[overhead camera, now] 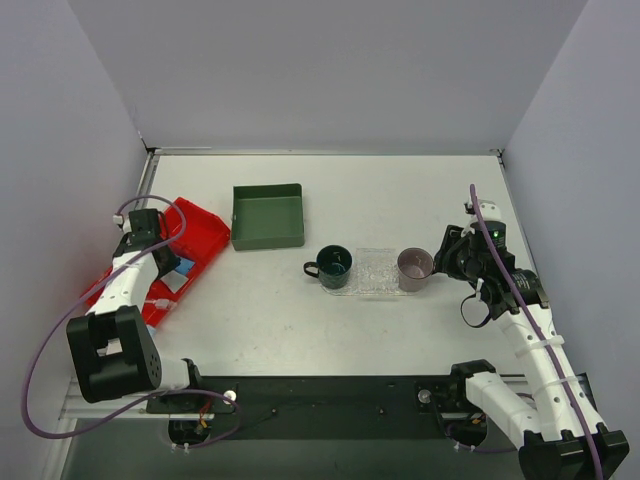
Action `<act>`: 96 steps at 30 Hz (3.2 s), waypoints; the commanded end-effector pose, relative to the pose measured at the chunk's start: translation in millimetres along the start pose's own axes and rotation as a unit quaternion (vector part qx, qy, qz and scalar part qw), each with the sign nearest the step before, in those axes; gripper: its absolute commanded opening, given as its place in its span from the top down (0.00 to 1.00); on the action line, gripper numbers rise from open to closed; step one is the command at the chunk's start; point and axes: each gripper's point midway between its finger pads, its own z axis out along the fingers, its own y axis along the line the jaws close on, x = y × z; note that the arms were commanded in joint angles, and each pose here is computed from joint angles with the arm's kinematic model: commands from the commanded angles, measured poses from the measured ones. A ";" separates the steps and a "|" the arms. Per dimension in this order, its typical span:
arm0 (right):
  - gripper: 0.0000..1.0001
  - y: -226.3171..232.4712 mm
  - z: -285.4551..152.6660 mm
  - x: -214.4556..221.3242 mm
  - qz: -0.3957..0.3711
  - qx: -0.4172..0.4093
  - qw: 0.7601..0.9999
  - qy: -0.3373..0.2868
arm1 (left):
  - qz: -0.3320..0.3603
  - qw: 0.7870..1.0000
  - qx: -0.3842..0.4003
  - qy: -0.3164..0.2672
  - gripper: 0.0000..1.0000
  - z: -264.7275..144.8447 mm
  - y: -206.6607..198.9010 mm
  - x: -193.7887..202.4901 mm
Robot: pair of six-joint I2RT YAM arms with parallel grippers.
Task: Prepare toiletry sets of a toothbrush and toothpaste on the tray
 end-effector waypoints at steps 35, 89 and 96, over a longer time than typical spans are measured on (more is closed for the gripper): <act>0.62 -10.4 -3.2 -8.8 0.005 0.024 0.999 -0.025 | -0.043 0.998 -0.003 0.047 1.00 7.8 7.4 17.7; 0.62 333.0 -75.6 28.2 -0.051 -0.351 0.935 -0.031 | -0.135 0.910 0.376 -0.107 1.00 -278.8 -194.8 63.0; 0.62 345.4 -68.2 36.7 -0.057 -0.349 0.935 -0.025 | -0.124 0.908 0.387 -0.103 1.00 -285.6 -199.9 77.1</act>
